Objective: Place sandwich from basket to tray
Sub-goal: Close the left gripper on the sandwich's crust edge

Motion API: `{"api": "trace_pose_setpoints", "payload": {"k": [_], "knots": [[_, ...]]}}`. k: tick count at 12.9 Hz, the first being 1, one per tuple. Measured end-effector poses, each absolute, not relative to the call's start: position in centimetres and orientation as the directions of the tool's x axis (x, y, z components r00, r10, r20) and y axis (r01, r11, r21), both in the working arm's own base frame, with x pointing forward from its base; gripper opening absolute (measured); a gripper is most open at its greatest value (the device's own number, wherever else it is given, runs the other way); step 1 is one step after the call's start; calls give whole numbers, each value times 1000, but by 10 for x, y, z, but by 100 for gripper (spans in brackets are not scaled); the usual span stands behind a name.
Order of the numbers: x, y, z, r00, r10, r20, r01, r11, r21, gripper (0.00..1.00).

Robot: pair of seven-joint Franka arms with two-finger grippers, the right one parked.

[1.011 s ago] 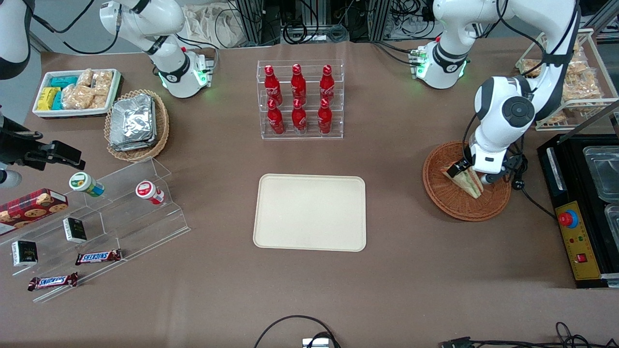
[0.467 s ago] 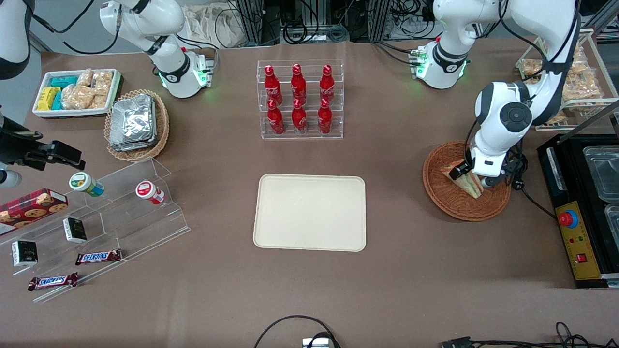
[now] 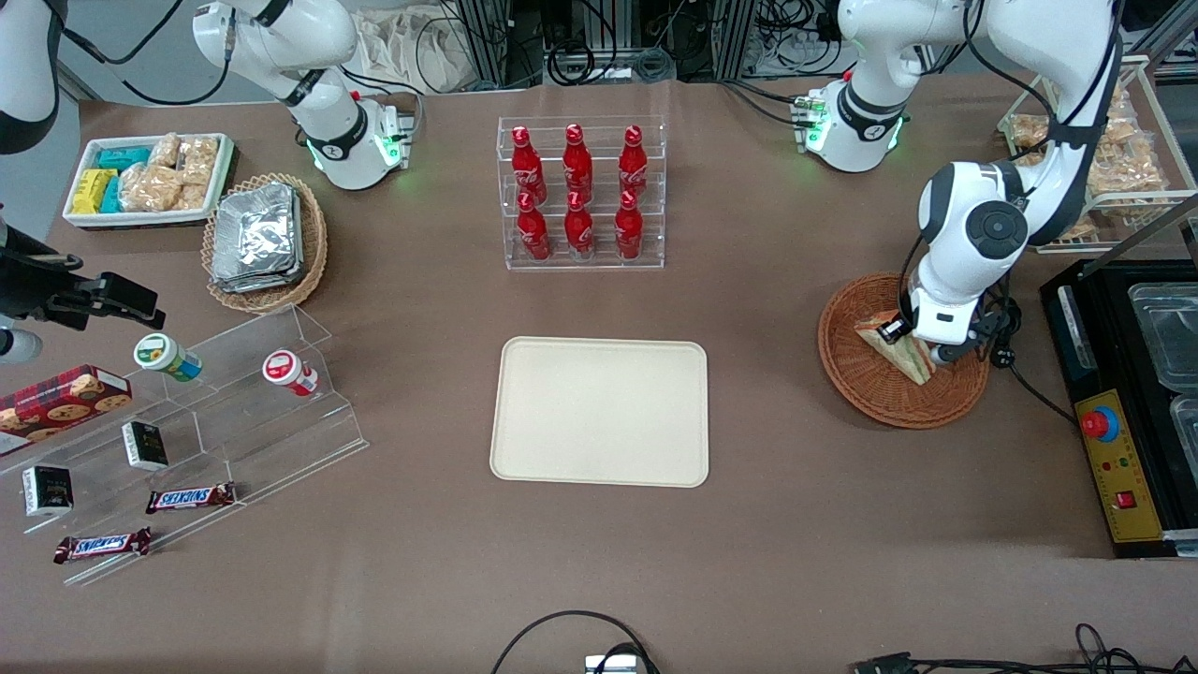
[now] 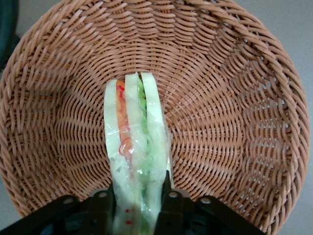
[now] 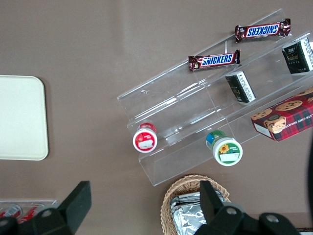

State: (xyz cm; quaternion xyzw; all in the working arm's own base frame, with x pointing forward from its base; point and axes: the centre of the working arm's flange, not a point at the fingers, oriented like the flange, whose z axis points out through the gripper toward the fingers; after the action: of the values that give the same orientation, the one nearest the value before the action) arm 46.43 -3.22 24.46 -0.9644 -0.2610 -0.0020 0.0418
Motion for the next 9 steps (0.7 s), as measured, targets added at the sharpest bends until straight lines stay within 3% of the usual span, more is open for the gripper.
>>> {"api": "trace_pose_setpoints", "payload": {"k": [1,5,9], "knots": [[464,-32,245,864,503,26,503,-860,-79,21],[471,-32,264,889,457,28,458,-884,-97,20],[490,-32,327,962,272,30,274,-954,-120,16]]}}
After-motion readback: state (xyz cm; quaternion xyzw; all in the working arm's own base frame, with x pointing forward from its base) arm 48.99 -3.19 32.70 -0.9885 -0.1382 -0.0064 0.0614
